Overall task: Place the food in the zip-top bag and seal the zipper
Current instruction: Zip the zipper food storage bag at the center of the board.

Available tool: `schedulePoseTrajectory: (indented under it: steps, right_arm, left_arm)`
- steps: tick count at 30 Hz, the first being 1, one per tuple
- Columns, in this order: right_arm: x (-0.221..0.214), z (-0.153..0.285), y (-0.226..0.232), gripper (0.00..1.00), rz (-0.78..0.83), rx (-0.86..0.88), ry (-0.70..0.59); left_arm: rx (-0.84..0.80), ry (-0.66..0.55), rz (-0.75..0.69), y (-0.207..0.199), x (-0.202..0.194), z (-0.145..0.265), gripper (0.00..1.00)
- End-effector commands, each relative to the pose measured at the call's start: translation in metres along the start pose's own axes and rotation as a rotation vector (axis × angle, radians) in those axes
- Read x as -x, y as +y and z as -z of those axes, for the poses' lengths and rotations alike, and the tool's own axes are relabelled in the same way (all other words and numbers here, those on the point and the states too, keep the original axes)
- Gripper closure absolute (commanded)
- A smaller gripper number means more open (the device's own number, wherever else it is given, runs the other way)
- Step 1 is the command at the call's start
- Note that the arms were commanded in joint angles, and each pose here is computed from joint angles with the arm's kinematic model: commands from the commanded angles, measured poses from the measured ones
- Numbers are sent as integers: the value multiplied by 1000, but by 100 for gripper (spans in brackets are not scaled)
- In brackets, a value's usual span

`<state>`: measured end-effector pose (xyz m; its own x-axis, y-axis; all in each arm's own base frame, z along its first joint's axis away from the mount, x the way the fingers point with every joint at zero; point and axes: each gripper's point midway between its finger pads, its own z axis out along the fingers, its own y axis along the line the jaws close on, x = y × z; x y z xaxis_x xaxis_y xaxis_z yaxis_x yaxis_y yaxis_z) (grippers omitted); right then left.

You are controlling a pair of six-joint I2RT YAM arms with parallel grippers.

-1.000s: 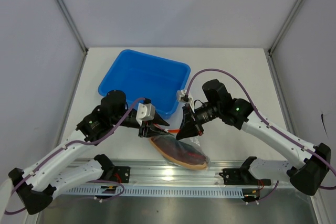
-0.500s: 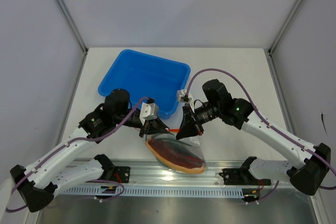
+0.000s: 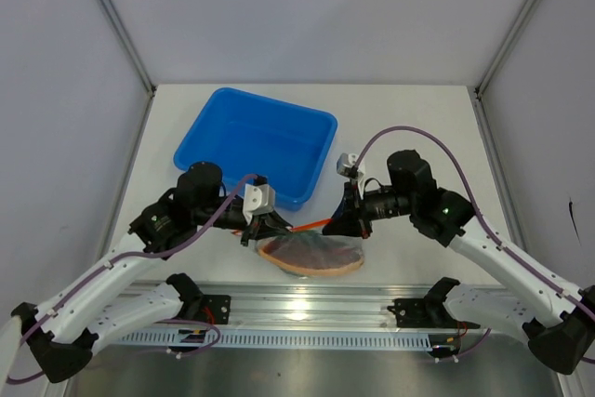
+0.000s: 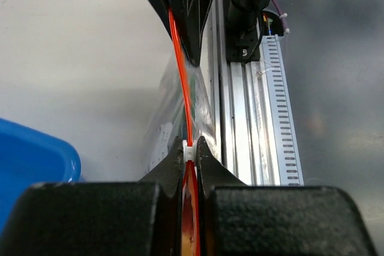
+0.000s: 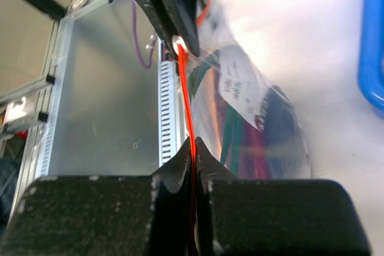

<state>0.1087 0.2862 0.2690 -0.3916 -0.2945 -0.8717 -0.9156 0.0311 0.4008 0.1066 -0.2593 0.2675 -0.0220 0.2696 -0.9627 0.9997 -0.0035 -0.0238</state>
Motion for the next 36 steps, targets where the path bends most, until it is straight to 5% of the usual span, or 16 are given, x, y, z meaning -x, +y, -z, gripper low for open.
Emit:
schedulePoseTrajectory:
  steps: [1,12,18,19,22,24,36]
  right_arm:
    - [15,9,-11,100,13,-92,-89]
    - [0,22,-20,100,-35,-182,-120]
    - [-11,17,-17,99,-72,-136,-43]
    - [-1,18,-12,81,-51,-118,-43]
    - [3,10,-3,50,-7,-98,23]
    - [19,11,4,40,46,-89,37]
    - [16,-38,-9,42,73,-9,283]
  left_arm:
    - [63,30,14,2,-6,13,100]
    - [186,105,8,13,-21,31,99]
    - [118,82,19,5,-11,26,100]
    - [112,79,20,6,-5,25,100]
    - [91,95,37,10,1,21,100]
    - [92,86,29,11,7,20,100]
    - [68,64,4,11,27,18,100]
